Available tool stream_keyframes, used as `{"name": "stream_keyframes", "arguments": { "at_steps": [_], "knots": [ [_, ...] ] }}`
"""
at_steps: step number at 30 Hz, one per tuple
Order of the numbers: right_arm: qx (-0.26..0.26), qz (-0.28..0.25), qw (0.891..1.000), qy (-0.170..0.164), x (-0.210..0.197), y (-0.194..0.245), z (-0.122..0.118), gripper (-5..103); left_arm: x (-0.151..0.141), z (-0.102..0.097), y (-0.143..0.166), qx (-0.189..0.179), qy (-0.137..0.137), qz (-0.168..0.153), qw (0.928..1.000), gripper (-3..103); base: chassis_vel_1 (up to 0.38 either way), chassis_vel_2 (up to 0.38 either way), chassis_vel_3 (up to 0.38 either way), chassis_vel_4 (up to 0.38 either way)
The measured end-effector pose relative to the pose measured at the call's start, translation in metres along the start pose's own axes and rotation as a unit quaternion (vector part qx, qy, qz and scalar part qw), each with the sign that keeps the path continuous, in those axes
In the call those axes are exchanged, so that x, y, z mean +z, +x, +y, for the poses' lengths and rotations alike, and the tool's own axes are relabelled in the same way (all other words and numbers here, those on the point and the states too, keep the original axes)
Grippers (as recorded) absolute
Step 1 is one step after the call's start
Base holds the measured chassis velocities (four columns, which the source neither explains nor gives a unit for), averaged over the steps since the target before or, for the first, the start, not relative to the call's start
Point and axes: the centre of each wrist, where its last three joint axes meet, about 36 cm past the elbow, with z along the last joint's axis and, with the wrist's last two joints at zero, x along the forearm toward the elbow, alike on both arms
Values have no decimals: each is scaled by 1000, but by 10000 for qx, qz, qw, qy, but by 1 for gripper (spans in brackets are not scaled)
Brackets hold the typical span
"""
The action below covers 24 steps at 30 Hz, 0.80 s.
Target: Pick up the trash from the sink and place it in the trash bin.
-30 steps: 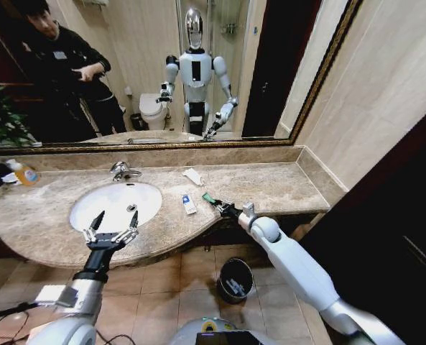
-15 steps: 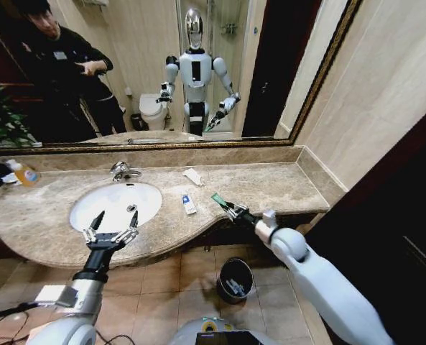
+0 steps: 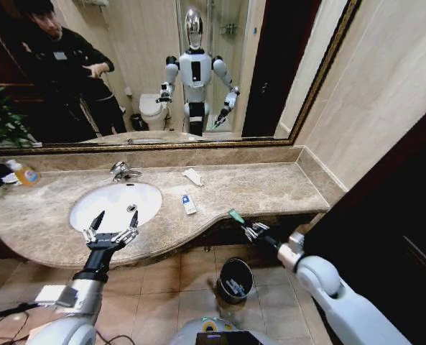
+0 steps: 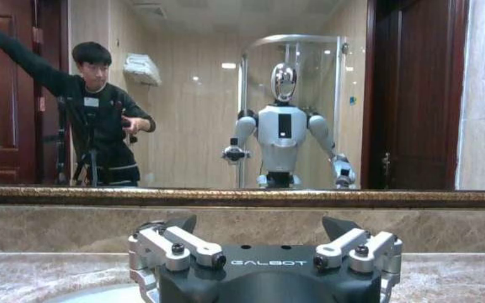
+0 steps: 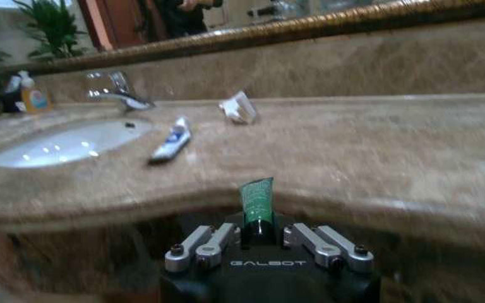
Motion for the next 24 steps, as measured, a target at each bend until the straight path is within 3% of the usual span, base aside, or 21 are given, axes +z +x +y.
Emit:
{"name": "stream_keyframes", "arguments": {
  "at_steps": [6, 9, 11, 17, 24],
  "knots": [
    [140, 200, 9996, -115, 42, -3, -8, 20, 0, 0, 0, 0, 0, 0, 10000, 100, 0, 0, 0, 0],
    [352, 488, 9980, -210, 102, -12, -17, 20, 0, 0, 0, 0, 0, 0, 10000, 100, 0, 0, 0, 0],
    [421, 562, 9973, -213, 117, -15, -19, 20, 0, 0, 0, 0, 0, 0, 10000, 100, 0, 0, 0, 0],
    [780, 936, 9923, -201, 204, -33, -19, 20, 0, 0, 0, -1, -1, 0, 10000, 100, 0, 0, 0, 0],
    [697, 1377, 9878, -198, 260, -45, -10, 20, 0, 0, 0, 0, 0, 0, 10000, 100, 0, 0, 0, 0]
  ]
}}
